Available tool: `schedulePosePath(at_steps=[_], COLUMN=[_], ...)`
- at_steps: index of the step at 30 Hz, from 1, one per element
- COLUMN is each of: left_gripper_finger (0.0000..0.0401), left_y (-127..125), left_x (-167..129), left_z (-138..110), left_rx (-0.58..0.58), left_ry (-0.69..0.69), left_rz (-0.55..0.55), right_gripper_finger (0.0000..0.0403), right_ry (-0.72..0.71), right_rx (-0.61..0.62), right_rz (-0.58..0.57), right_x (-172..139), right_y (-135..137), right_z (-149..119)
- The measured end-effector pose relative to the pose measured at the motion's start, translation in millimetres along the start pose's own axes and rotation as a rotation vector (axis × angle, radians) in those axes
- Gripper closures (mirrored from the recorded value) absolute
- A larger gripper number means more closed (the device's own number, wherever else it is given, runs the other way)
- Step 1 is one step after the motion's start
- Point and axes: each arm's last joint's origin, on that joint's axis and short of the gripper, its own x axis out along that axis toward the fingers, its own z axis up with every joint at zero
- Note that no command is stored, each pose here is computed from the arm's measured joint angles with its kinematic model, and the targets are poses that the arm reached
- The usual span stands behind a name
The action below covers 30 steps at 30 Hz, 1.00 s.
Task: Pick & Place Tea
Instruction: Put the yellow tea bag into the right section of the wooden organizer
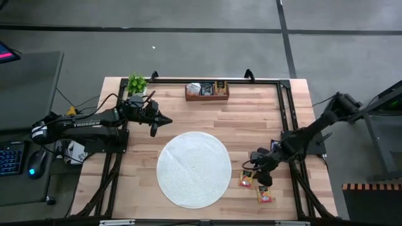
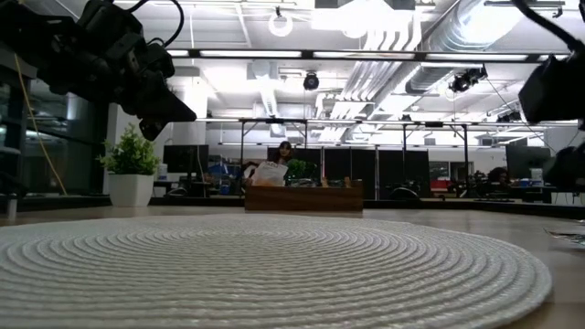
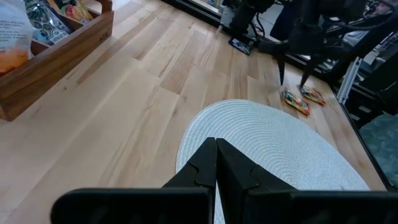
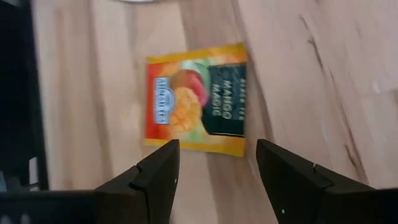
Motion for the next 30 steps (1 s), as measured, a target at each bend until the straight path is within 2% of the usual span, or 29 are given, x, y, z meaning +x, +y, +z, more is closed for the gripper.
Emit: schedulePosePath(at_steps=[23, 30], left_gripper_finger=[0.0401, 0.0401], left_y=[0, 0], left_x=[0, 0], left_z=[0, 0], left_rx=[0.000, 0.000], left_ry=[0.000, 0.000], left_rz=[0.000, 0.000], right_gripper_finger=[0.0197, 0.0244], right_ry=[0.015, 0.029], right_rx=[0.074, 0.103], right_rz=[0.031, 0.008], right_x=[20, 26], right_y=[3, 1], right_z=[1, 0])
